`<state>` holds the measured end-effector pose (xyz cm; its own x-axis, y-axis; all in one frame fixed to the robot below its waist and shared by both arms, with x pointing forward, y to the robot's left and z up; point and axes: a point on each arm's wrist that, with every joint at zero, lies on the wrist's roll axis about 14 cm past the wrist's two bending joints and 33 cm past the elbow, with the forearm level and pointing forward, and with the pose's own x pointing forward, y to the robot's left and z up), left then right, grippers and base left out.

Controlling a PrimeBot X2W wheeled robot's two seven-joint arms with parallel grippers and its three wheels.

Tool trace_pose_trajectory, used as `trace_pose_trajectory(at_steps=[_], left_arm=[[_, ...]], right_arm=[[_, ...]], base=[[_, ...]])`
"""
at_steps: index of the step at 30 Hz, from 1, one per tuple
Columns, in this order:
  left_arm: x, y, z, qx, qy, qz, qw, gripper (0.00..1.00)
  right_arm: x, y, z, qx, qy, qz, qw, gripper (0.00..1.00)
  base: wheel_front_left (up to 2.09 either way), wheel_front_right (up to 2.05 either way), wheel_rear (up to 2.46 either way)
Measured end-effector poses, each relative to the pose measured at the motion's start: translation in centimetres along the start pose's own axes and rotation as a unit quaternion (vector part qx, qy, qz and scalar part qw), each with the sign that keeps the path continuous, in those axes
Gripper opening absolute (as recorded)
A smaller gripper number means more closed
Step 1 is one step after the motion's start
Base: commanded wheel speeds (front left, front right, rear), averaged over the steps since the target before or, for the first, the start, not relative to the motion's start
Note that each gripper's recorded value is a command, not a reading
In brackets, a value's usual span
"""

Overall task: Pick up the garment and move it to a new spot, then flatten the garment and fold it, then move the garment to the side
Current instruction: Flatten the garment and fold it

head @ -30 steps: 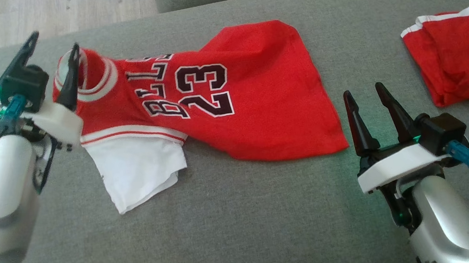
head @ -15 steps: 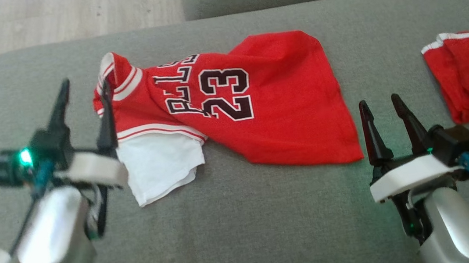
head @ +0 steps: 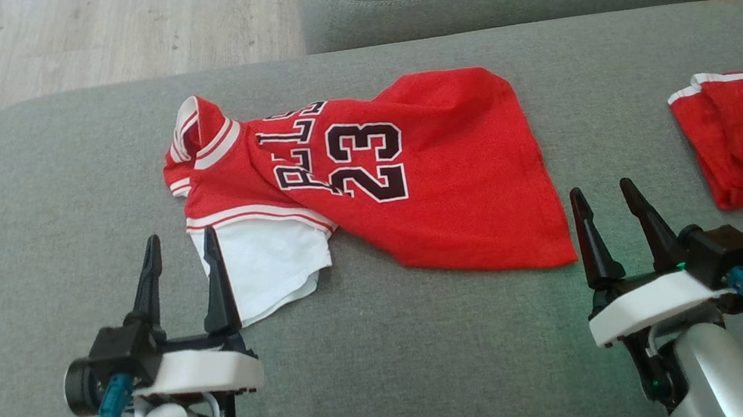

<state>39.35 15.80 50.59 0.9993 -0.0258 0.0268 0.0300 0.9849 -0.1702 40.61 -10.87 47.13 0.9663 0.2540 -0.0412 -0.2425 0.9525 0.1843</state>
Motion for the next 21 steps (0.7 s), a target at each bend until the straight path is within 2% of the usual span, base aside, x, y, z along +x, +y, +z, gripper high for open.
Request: trace_pose_trajectory(at_steps=[12,21], left_arm=[[0.6,-1.0,-0.9,0.002,0.007,-0.016,1.0,1.0],[-0.3,0.0,-7.7,0.014,0.137,0.009,0.99,1.0]], right_arm=[[-0.5,-1.1,0.0,0.001,0.001,-0.016,1.0,1.0],[-0.6,-1.7,-0.6,0.003,0.01,-0.024,1.0,1.0]], base=[[0.0,0.0,0.0],[0.0,0.0,0.0]])
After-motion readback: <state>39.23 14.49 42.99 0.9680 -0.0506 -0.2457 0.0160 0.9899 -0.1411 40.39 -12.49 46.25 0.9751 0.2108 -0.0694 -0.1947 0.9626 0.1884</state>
